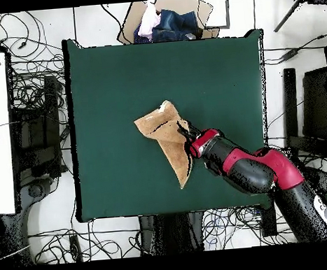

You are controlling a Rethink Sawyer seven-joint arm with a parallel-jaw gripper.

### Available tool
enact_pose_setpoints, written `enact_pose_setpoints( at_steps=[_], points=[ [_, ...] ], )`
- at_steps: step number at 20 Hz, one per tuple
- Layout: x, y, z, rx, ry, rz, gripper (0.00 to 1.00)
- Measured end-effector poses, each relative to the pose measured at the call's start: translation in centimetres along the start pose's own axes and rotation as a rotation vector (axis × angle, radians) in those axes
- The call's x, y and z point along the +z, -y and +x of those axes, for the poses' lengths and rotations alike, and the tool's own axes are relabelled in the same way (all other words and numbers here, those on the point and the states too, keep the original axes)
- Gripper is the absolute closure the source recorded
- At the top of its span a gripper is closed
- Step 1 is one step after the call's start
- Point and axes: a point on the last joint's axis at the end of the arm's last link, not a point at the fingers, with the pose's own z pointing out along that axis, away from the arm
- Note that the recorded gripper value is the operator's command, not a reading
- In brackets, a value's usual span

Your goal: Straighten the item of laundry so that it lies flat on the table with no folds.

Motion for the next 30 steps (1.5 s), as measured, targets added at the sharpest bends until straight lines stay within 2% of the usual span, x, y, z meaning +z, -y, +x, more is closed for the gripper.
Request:
enact_pose_setpoints(
  at_steps=[2, 5, 7, 14, 17, 19, 23, 30],
  points=[
    [-0.1, 1.0, -1.4, -0.06, 0.019, -0.015, 1.0],
    [-0.3, 2.1, -2.4, -0.111, 0.017, -0.037, 1.0],
    [-0.9, 3.9, -3.9, -0.192, -0.002, -0.087, 1.0],
    [-2.1, 7.5, -5.6, -0.317, -0.055, -0.19, 1.0],
    [-2.8, 9.9, -7.0, -0.351, -0.058, -0.233, 1.0],
    [-2.9, 10.7, -7.6, -0.355, -0.056, -0.24, 1.0],
    [-3.1, 13.2, -9.4, -0.355, -0.04, -0.248, 1.0],
    [-2.8, 16.4, -11.0, -0.363, -0.004, -0.252, 1.0]
  ],
)
